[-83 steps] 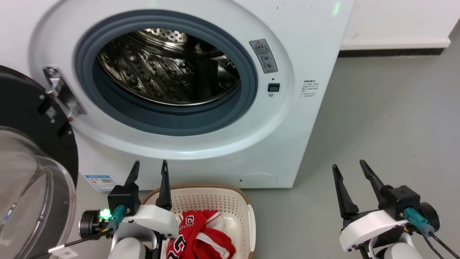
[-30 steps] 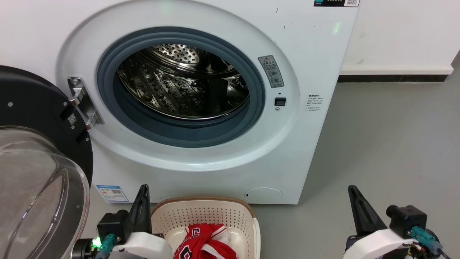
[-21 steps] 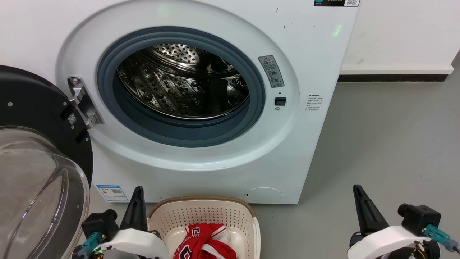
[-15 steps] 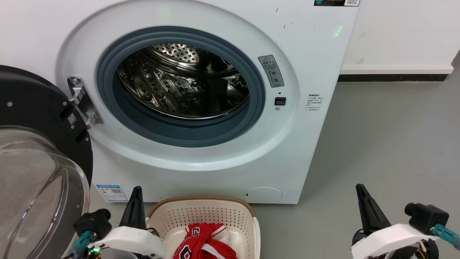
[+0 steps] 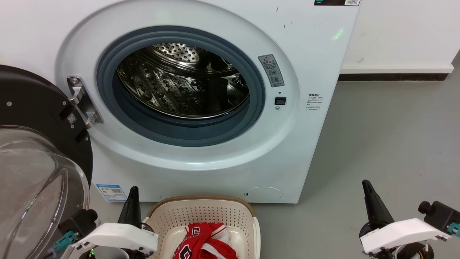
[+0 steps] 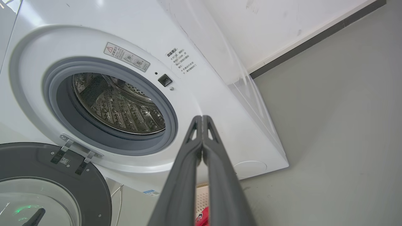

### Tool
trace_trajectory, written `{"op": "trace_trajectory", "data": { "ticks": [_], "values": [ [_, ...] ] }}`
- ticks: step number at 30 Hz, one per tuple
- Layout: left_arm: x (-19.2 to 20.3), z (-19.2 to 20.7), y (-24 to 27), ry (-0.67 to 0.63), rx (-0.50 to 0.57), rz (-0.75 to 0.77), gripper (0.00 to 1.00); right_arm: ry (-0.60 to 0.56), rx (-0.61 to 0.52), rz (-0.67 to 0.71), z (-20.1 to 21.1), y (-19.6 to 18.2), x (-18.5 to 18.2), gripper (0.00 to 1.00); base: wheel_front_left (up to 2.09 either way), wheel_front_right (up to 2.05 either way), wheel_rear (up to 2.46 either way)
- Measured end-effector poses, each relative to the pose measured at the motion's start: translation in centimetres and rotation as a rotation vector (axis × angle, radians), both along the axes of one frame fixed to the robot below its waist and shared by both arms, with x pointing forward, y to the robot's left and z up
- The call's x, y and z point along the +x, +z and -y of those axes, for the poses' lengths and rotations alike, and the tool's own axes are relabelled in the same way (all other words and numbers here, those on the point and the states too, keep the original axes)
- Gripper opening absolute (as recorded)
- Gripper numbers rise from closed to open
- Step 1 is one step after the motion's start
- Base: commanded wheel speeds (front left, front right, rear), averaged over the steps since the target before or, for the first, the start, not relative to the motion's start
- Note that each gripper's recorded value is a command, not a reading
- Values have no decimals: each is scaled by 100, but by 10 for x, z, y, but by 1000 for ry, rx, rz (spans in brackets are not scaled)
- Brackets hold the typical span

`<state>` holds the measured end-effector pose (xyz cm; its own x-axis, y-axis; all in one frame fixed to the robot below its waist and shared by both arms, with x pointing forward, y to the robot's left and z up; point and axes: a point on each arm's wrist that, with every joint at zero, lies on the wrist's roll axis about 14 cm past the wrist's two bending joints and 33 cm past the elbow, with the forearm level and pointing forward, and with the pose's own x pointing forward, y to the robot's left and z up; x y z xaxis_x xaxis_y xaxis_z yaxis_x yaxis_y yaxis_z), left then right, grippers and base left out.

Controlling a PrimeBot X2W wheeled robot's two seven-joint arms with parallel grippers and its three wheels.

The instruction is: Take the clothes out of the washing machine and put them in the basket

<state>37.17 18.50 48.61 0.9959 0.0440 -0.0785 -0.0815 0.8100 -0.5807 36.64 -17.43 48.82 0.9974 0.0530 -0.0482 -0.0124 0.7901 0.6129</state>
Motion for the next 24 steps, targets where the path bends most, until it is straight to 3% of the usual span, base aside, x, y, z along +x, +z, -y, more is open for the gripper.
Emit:
{"op": "trace_trajectory", "data": {
  "ticks": [24],
  "values": [
    [5, -6, 0, 16, -330, -8, 0, -44, 312, -16, 10, 3, 7, 0, 0, 0, 0]
  ]
}}
